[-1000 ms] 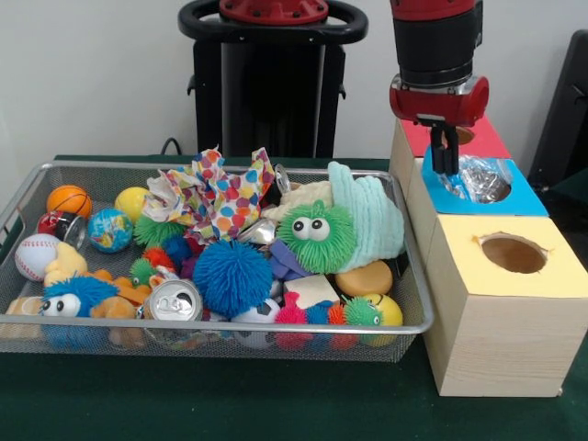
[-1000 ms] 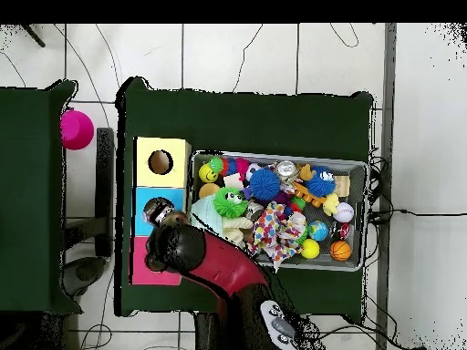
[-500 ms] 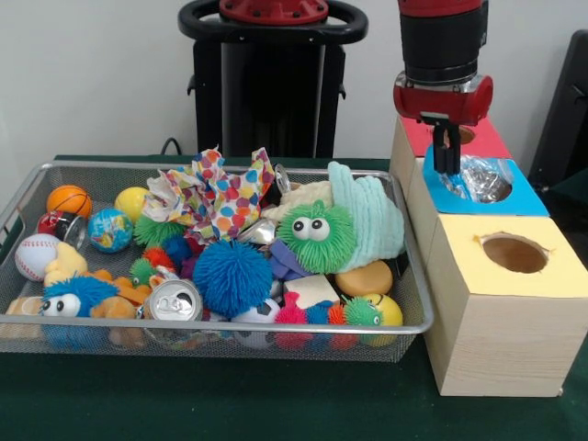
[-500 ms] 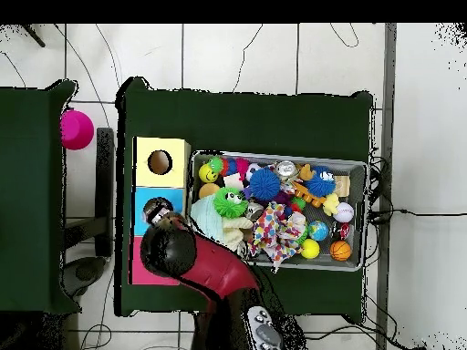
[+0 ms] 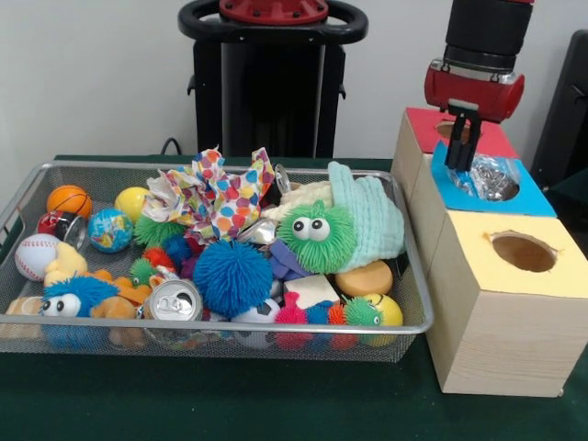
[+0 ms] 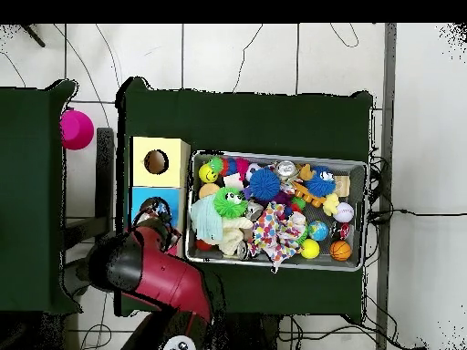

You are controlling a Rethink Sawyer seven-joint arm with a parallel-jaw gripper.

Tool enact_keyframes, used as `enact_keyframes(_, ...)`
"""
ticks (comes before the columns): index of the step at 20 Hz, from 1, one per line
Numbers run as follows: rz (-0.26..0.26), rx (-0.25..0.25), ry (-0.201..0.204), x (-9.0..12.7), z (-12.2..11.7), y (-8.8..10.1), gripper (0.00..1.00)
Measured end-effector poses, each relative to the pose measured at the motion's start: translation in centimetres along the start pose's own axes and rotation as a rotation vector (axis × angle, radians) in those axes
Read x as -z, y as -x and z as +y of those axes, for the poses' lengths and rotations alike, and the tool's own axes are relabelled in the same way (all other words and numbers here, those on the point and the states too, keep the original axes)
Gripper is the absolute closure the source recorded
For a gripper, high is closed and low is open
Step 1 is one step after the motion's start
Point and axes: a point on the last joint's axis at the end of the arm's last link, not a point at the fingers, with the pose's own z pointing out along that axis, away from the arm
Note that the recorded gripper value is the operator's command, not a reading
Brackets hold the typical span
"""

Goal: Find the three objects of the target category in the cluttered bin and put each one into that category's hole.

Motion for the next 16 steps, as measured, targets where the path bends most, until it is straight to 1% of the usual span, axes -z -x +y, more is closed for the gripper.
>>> enact_keyframes(2, -0.016, -0.016, -0.024, -0.54, -0.34, 0.09, 1.0)
enact_keyframes(4, -0.023, -0.033, -0.035, -0.86, -0.45, 0.25, 1.0)
enact_keyframes(6, -0.036, -0.05, -0.036, -0.87, -0.07, 0.39, 1.0)
enact_keyframes(12, -0.041, -0.051, -0.039, -0.87, -0.07, 0.36, 1.0)
enact_keyframes(16, -0.034, -0.052, -0.039, -0.67, -0.03, 0.35, 1.0)
